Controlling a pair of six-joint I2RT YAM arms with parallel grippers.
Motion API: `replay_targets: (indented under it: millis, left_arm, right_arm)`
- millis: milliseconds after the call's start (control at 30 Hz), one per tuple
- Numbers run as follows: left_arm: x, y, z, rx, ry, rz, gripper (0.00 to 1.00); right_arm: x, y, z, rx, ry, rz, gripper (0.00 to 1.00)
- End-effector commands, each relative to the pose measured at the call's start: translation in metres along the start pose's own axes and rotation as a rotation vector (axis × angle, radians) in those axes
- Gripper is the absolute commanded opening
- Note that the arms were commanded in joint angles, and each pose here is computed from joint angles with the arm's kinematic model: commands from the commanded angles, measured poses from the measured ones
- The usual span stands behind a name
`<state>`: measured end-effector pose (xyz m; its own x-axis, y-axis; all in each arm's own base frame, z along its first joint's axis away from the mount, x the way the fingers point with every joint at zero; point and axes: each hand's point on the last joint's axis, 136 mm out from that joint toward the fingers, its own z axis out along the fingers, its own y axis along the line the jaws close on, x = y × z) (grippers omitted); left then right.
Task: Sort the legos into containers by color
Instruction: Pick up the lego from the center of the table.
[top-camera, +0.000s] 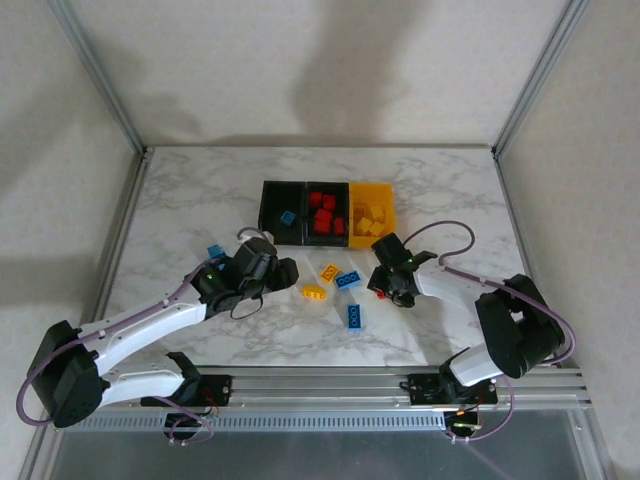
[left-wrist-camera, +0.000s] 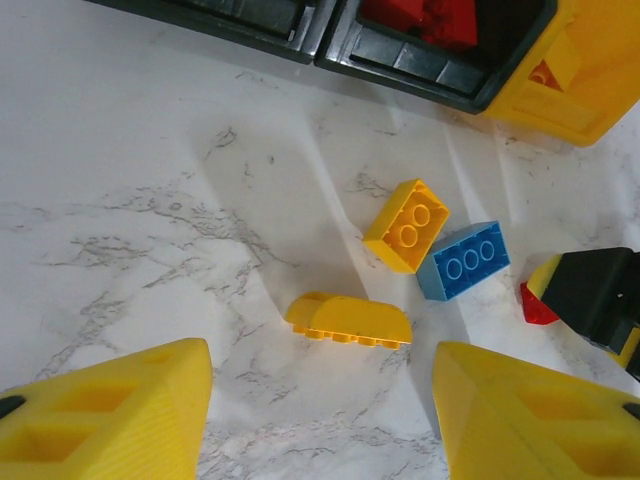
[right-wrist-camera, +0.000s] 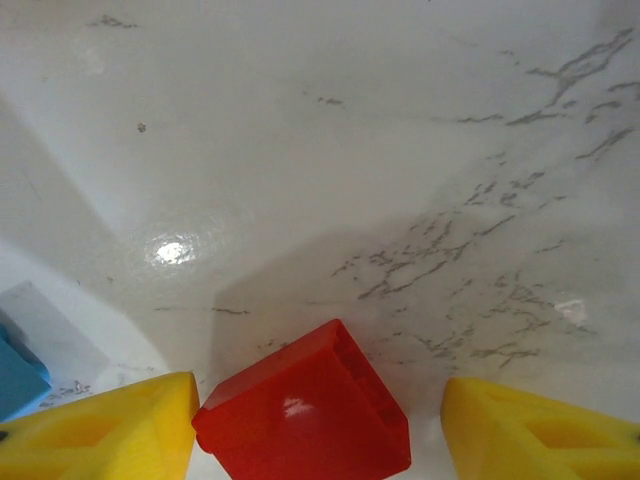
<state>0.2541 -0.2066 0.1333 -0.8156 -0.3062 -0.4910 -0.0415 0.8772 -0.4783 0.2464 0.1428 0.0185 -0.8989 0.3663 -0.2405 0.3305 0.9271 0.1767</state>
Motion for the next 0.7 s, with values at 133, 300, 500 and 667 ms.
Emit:
replay_targets:
  millis: [133, 300, 500, 667]
  left_arm:
    - [0.002, 0.004, -0.002, -0.003, -0.018, -0.016, 0.6]
    - [0.002, 0.005, -0.001, -0.005, -0.019, -0.019, 0.6]
    - [0.003, 0.007, -0.002, -0.006, -0.021, -0.028, 0.6]
    - [-0.002, 0.007, -0.007, -0.004, -0.044, -0.037, 0.6]
  right_arm:
    - [0.001, -0.004, 0.004, 0.035, 0.013, 0.002, 0.61]
    - [0.001, -0.001, 0.004, 0.029, 0.014, -0.008, 0.56]
    - [-0.001, 0.004, 0.003, 0.016, 0.014, -0.021, 0.49]
    - [-0.006, 0.012, -0.008, -0.009, -0.012, -0.034, 0.46]
